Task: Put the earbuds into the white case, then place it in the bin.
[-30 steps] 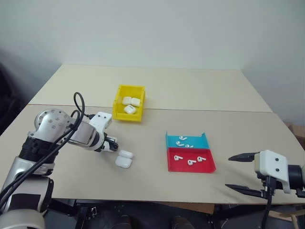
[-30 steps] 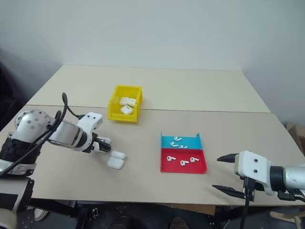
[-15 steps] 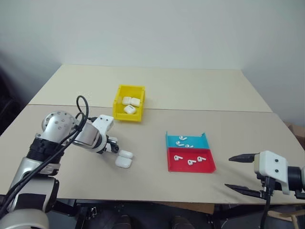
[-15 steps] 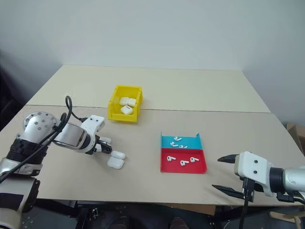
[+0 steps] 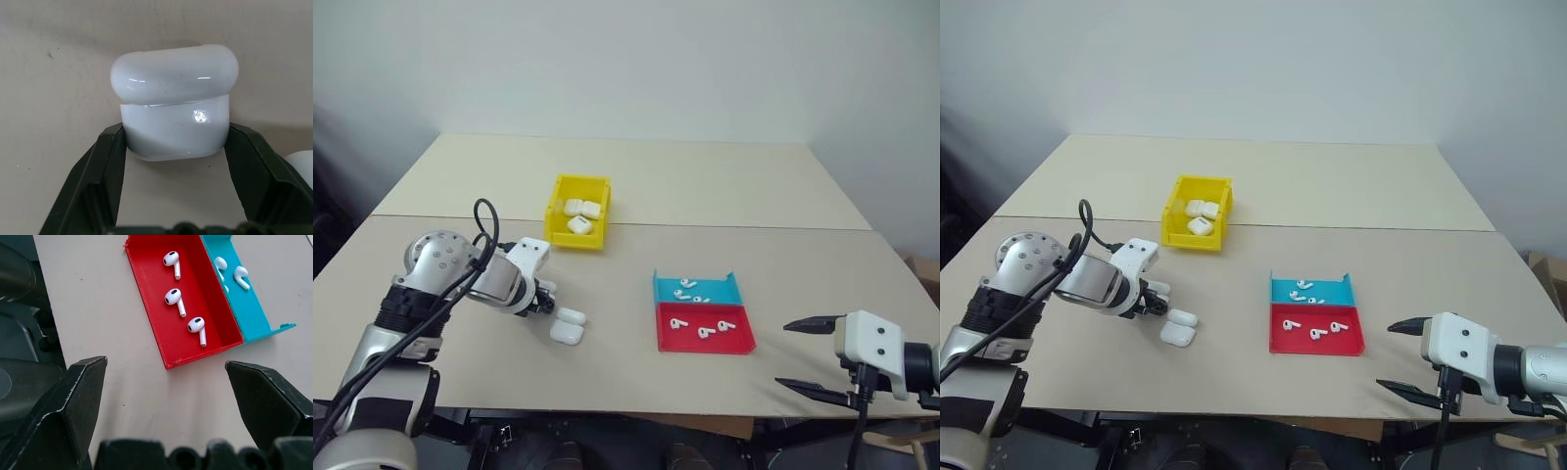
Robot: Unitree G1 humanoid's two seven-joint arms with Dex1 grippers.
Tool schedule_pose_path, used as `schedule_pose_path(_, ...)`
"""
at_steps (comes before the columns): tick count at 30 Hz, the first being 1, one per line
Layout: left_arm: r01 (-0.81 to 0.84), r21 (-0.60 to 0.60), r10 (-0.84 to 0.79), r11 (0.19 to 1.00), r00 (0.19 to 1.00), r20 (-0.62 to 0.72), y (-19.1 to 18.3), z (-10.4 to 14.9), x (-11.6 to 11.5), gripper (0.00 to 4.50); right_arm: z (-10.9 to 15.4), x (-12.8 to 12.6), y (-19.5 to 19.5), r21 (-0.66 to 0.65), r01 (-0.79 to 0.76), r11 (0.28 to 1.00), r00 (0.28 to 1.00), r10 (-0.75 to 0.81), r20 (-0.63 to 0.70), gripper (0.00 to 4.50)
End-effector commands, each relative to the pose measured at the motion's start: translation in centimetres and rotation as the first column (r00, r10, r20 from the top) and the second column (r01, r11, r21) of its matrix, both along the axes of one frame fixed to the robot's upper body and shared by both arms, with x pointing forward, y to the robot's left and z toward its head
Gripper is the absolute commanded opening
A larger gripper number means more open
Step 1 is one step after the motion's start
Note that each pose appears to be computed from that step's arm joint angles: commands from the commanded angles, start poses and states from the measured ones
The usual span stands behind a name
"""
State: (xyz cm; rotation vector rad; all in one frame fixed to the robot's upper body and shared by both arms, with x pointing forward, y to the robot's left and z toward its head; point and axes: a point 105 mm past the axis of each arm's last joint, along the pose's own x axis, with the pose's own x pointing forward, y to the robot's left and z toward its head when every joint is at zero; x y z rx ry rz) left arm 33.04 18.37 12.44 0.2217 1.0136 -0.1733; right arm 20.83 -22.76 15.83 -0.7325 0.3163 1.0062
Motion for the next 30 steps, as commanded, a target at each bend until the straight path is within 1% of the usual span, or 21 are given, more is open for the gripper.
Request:
schedule_pose_path(1, 0.007, 0.019, -0.008, 1.000, 0.998, 0.058, 0.2, 1.0, 0.2, 2.76, 1.1, 0.0, 0.0, -0.016, -0.010, 1.000, 0.998, 0.011, 0.058, 4.50)
schedule_pose_path(3, 0.018, 0.013, -0.019, 1.000, 0.995, 0.094, 0.2, 1.8, 0.3, 2.76, 1.3, 0.0, -0.1, -0.019, -0.009, 1.000, 0.998, 0.010, 0.059, 4.50)
schedule_pose_path(6, 0.052, 0.024, -0.056, 0.998, 0.978, 0.203, 0.6, 4.3, 0.2, 2.76, 1.8, 0.1, -0.1, -0.026, -0.013, 1.000, 0.998, 0.015, 0.066, 4.50)
schedule_pose_path(9, 0.103, 0.014, -0.101, 0.995, 0.930, 0.354, 0.9, 7.2, 0.0, 2.76, 2.9, 0.3, 0.3, -0.037, -0.025, 0.999, 0.995, 0.028, 0.091, 4.50)
schedule_pose_path(11, 0.144, 0.013, -0.131, 0.989, 0.852, 0.507, 1.1, 8.6, 0.1, 2.76, 3.9, 0.6, 0.7, -0.047, -0.042, 0.998, 0.994, 0.046, 0.094, 4.50)
schedule_pose_path(12, 0.168, 0.027, -0.155, 0.985, 0.818, 0.554, 1.1, 9.0, 0.1, 2.76, 4.2, 0.6, 0.9, -0.048, -0.046, 0.998, 0.995, 0.050, 0.092, 4.50)
schedule_pose_path(13, 0.210, 0.012, -0.178, 0.978, 0.800, 0.574, 0.9, 9.1, 0.0, 2.76, 4.6, 0.8, 1.2, -0.061, -0.054, 0.997, 0.995, 0.059, 0.081, 4.50)
schedule_pose_path(14, 0.266, -0.005, -0.205, 0.964, 0.755, 0.623, 0.6, 9.4, 0.0, 2.76, 4.9, 1.0, 1.5, -0.093, -0.067, 0.993, 0.994, 0.074, 0.076, 4.50)
schedule_pose_path(15, 0.320, 0.003, -0.233, 0.947, 0.682, 0.693, 0.2, 9.8, 0.0, 2.76, 5.2, 1.2, 1.9, -0.127, -0.083, 0.988, 0.994, 0.092, 0.062, 4.50)
schedule_pose_path(16, 0.371, -0.012, -0.245, 0.929, 0.637, 0.731, -0.3, 9.9, -0.2, 2.76, 5.4, 1.3, 2.2, -0.163, -0.099, 0.982, 0.993, 0.109, 0.052, 4.50)
schedule_pose_path(17, 0.426, -0.016, -0.257, 0.904, 0.573, 0.778, -0.9, 10.2, -0.4, 2.76, 5.5, 1.5, 2.6, -0.192, -0.110, 0.975, 0.992, 0.119, 0.037, 4.50)
schedule_pose_path(19, 0.532, 0.036, -0.279, 0.846, 0.384, 0.880, -2.0, 11.0, -1.0, 2.76, 5.7, 1.8, 3.4, -0.219, -0.140, 0.965, 0.989, 0.148, 0.019, 4.50)
schedule_pose_path(23, 0.709, 0.090, -0.282, 0.700, 0.158, 0.946, -4.0, 10.5, -2.7, 2.76, 5.4, 2.2, 4.9, -0.295, -0.203, 0.934, 0.978, 0.205, -0.026, 4.50)
schedule_pose_path(24, 0.743, 0.080, -0.269, 0.664, 0.138, 0.953, -4.3, 10.2, -3.1, 2.76, 5.2, 2.6, 5.1, -0.308, -0.200, 0.930, 0.979, 0.199, -0.036, 4.50)
schedule_pose_path(26, 0.838, 0.106, -0.281, 0.535, 0.058, 0.958, -5.5, 9.5, -4.6, 2.76, 4.4, 3.3, 5.4, -0.353, -0.205, 0.913, 0.979, 0.194, -0.067, 4.50)
schedule_pose_path(28, 0.895, 0.127, -0.288, 0.427, 0.002, 0.958, -6.1, 8.8, -5.8, 2.76, 3.4, 3.8, 5.4, -0.404, -0.218, 0.888, 0.976, 0.196, -0.094, 4.50)
schedule_pose_path(30, 0.923, 0.123, -0.284, 0.364, -0.015, 0.959, -6.2, 8.3, -6.7, 2.76, 2.6, 4.4, 5.3, -0.441, -0.217, 0.871, 0.976, 0.190, -0.105, 4.13)
